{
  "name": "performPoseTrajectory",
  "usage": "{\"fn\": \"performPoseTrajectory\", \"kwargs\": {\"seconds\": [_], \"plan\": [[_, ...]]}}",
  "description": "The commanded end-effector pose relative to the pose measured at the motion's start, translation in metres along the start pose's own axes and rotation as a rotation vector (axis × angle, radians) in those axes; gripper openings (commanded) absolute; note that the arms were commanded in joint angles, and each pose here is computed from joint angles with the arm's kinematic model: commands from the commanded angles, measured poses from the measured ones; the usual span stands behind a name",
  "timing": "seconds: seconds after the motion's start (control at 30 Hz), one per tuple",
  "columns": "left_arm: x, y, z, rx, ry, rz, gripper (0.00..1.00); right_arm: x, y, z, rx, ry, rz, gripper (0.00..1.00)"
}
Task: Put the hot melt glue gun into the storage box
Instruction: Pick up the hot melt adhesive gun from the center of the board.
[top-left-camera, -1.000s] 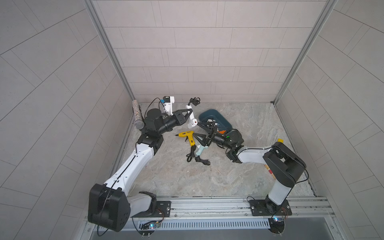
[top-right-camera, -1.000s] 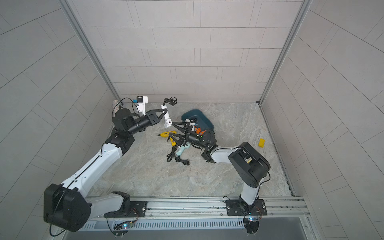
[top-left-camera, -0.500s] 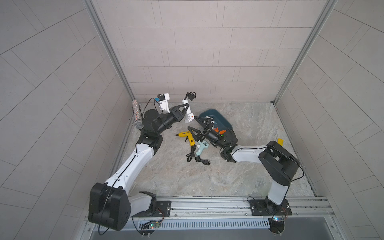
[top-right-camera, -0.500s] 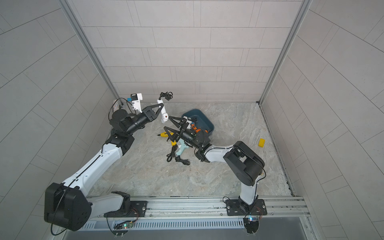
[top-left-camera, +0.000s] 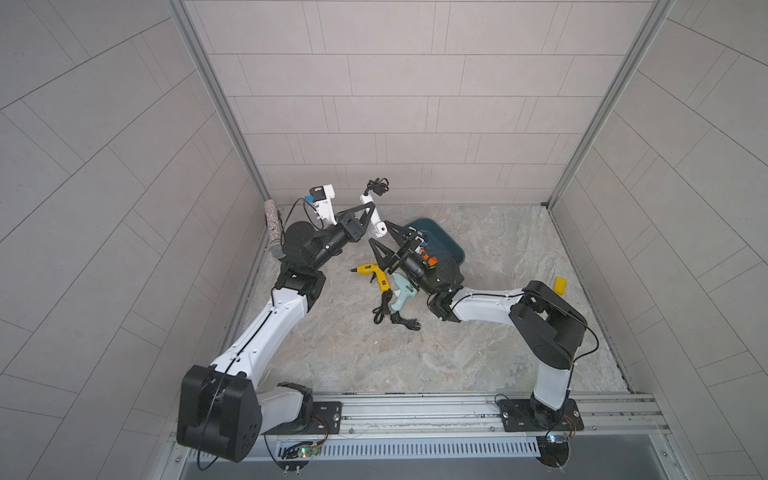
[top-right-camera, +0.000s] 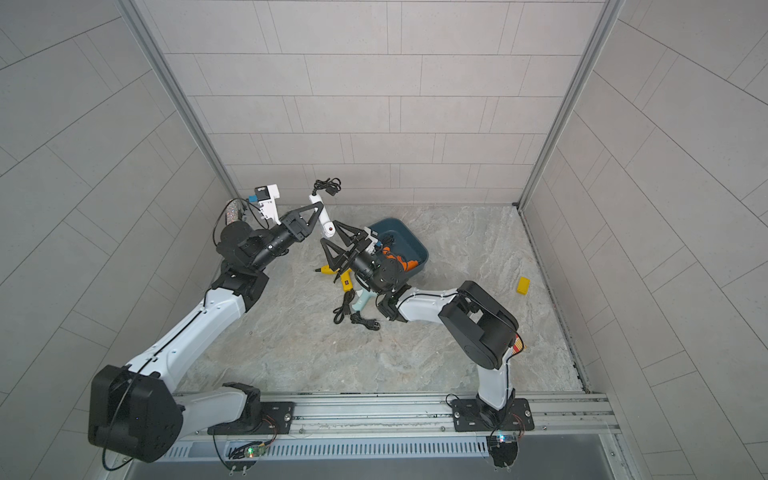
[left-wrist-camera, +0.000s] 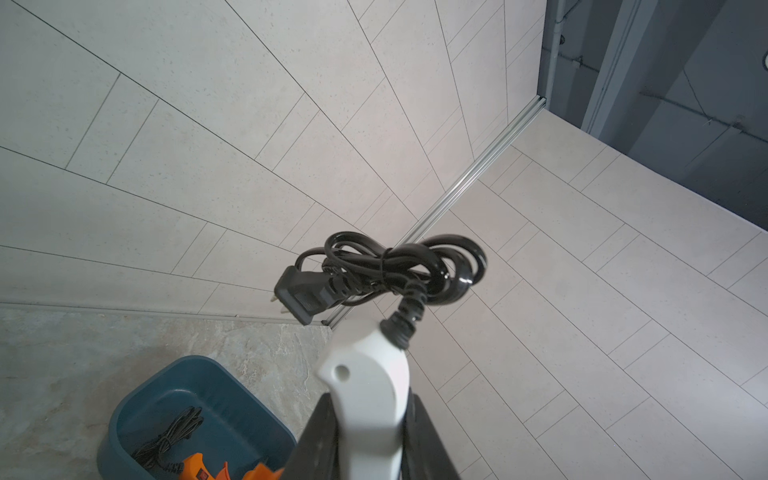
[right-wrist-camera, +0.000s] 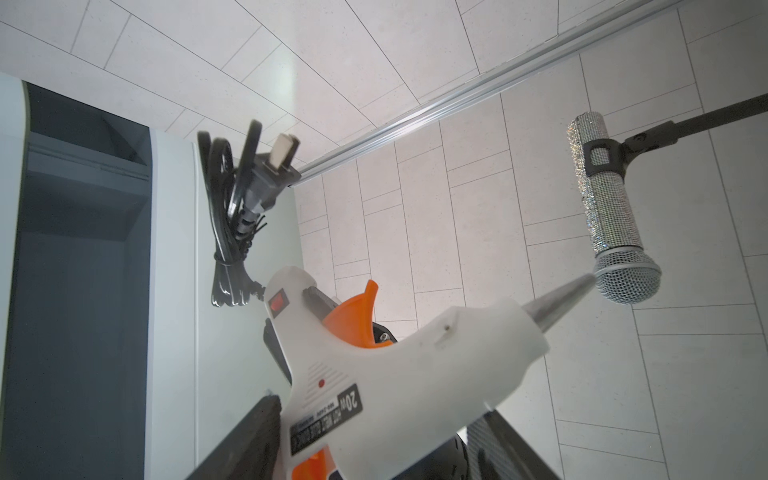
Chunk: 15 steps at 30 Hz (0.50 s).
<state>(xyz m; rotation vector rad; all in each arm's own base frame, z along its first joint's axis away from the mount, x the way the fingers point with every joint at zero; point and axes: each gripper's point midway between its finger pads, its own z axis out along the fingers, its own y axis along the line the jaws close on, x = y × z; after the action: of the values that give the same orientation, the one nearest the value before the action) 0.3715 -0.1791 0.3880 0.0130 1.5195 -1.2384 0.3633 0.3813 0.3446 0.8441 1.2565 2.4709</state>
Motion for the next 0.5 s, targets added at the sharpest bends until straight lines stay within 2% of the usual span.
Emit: {"fn": "performPoseTrajectory", "kwargs": {"seconds": [0.0, 0.1, 0.47], "plan": [[0.040, -0.010, -0.003, 0.073, 0.150, -0.039, 0.02, 0.007, 0.030, 0.014, -0.113, 0.023, 0.437, 0.71], [0.046, -0.011, -0.005, 0.093, 0.172, -0.039, 0.03, 0.005, 0.032, 0.019, -0.130, 0.021, 0.453, 0.67], [0.076, -0.012, -0.023, 0.130, 0.261, -0.066, 0.03, -0.007, 0.034, 0.031, -0.158, 0.013, 0.467, 0.39]]}}
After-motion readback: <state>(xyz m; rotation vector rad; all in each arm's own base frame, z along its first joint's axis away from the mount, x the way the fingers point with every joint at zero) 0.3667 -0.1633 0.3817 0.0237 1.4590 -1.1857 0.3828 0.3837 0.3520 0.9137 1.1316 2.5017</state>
